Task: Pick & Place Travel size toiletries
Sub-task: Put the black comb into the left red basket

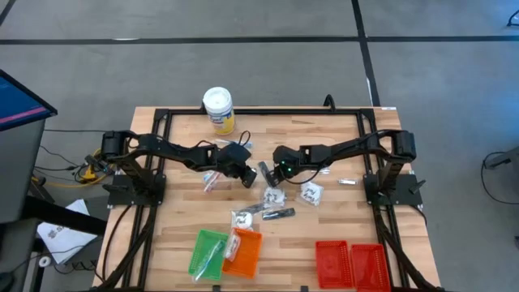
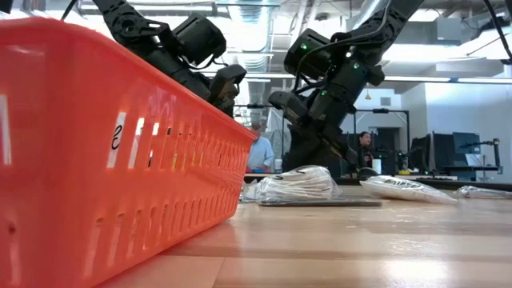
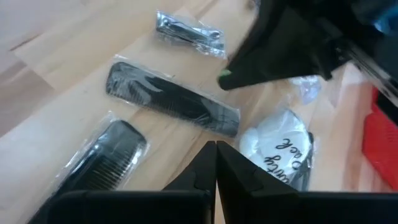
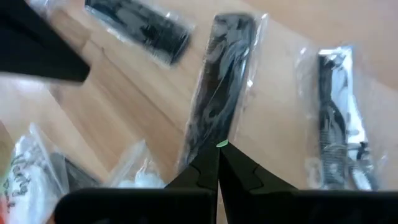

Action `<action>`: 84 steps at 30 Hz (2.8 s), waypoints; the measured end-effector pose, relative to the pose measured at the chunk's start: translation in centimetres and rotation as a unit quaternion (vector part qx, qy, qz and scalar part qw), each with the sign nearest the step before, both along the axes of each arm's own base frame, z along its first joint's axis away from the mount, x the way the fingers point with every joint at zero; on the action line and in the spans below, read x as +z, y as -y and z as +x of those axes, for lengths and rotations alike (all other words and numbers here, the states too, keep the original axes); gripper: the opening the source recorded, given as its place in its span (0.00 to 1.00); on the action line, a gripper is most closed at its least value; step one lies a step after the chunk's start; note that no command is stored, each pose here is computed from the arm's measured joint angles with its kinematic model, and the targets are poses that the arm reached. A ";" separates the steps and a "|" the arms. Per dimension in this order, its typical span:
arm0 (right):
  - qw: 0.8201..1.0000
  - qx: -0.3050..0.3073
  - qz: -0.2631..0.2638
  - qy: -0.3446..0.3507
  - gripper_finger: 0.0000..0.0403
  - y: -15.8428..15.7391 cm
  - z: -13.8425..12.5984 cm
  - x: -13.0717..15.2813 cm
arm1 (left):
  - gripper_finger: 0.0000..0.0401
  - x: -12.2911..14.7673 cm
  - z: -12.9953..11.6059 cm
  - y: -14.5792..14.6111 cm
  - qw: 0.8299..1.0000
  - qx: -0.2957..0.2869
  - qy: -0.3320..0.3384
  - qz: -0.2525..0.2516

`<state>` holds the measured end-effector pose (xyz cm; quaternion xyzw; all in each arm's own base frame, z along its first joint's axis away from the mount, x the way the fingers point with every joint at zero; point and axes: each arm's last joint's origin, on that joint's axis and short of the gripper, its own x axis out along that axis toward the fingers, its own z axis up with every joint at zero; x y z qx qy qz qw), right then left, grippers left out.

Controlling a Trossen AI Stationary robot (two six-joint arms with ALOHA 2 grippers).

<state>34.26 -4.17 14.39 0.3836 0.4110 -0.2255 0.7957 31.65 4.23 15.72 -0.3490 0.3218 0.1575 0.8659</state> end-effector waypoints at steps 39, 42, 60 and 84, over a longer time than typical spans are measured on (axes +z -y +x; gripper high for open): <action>0.996 0.000 0.085 -0.019 0.00 -0.6 0.8 -3.0 | 0.01 -0.4 -0.2 2.2 0.999 -0.002 -0.030 0.015; 0.995 0.011 0.093 -0.021 0.00 -0.8 0.8 -3.0 | 0.01 -0.4 -0.2 2.4 0.999 -0.012 -0.033 0.040; 0.996 0.073 0.055 -0.010 0.00 -2.3 0.6 -1.9 | 0.23 -1.8 0.3 2.6 0.997 -0.026 -0.048 0.052; 0.996 0.042 0.075 -0.016 0.00 -1.0 2.1 -3.2 | 0.23 -1.8 0.6 3.6 0.998 -0.026 -0.032 0.052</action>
